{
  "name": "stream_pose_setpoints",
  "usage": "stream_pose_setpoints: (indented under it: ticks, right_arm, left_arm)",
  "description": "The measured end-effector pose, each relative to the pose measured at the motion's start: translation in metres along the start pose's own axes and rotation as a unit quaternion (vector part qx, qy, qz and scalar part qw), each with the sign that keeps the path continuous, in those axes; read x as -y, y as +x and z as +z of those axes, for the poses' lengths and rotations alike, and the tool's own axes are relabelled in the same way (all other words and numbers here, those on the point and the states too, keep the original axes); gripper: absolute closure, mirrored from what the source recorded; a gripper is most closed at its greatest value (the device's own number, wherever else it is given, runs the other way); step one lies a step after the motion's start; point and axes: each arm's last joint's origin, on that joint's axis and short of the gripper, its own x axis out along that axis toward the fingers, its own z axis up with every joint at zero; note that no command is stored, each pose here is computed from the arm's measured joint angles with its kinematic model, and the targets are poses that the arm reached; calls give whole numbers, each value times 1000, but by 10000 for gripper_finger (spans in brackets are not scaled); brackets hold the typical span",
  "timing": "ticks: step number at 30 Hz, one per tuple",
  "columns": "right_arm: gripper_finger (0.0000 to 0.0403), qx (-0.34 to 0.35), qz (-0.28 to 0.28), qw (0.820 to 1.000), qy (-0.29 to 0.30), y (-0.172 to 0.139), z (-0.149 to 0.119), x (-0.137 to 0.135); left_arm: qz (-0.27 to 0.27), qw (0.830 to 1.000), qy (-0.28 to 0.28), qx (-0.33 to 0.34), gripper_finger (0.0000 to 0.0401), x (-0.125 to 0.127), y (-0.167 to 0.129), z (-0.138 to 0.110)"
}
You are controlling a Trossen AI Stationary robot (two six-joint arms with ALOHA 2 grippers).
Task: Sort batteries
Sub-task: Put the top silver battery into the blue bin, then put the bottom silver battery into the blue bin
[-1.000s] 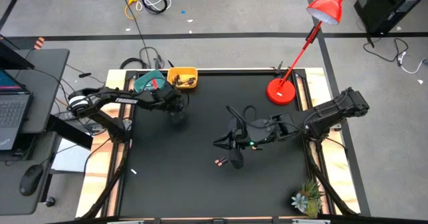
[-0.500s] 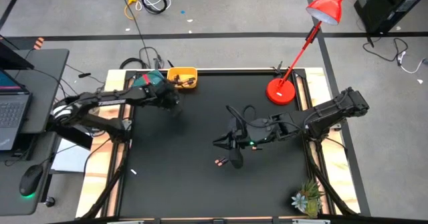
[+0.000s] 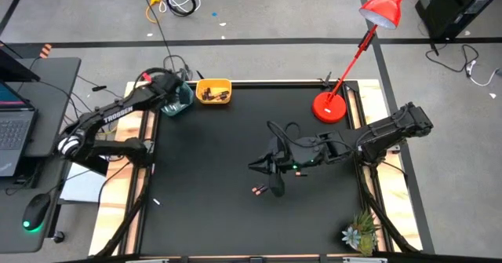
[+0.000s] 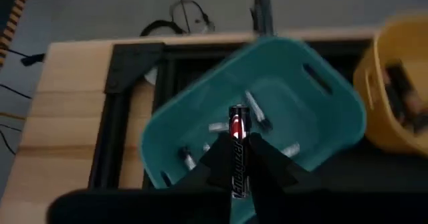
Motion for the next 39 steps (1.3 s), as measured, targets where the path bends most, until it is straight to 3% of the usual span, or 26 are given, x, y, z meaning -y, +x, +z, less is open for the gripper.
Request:
stream_pose_setpoints:
  ticks: [2, 8, 12, 15, 18, 20, 22, 25, 29, 33, 36, 39]
  right_arm:
    - [361, 0, 2, 1000, 4, 0, 0, -1]
    - [361, -3, 9, 1000, 9, -2, -3, -6]
    - [361, -2, 5, 1000, 7, -2, -4, -8]
    - [361, -2, 3, 1000, 5, -3, -4, -8]
    - [361, -8, 0, 1000, -5, -3, -5, -8]
    - [361, -9, -1, 1000, -15, -3, -6, -8]
    - [361, -8, -1, 1000, -28, -3, -5, -7]
    - [361, -8, -3, 999, -53, -2, -4, -5]
    - [361, -17, 22, 996, -85, 0, 0, 4]
    - [361, -20, 39, 995, -90, 2, 5, 11]
    - [361, -23, 39, 995, -87, 3, 5, 14]
    - [361, -23, 31, 997, -74, 5, 4, 14]
  left_arm:
    - [4, 1000, -19, 9, 342, 5, 3, 2]
    - [17, 1000, -6, -13, 260, 9, 10, 0]
    - [3, 1000, -3, -30, 230, 7, 6, -2]
    - [-62, 997, 30, -45, 227, 10, -5, -5]
    - [-135, 984, 96, -68, 233, 17, -27, -14]
    - [-151, 973, 151, -88, 241, 20, -46, -25]
    - [-165, 955, 221, -106, 251, 23, -68, -38]
    - [-198, 914, 323, -149, 266, 28, -97, -64]
    - [-245, 852, 398, -236, 274, 33, -126, -103]
    - [-232, 791, 459, -331, 275, 33, -142, -141]
    - [-228, 767, 481, -358, 275, 37, -154, -162]
    - [-257, 750, 515, -325, 275, 43, -173, -175]
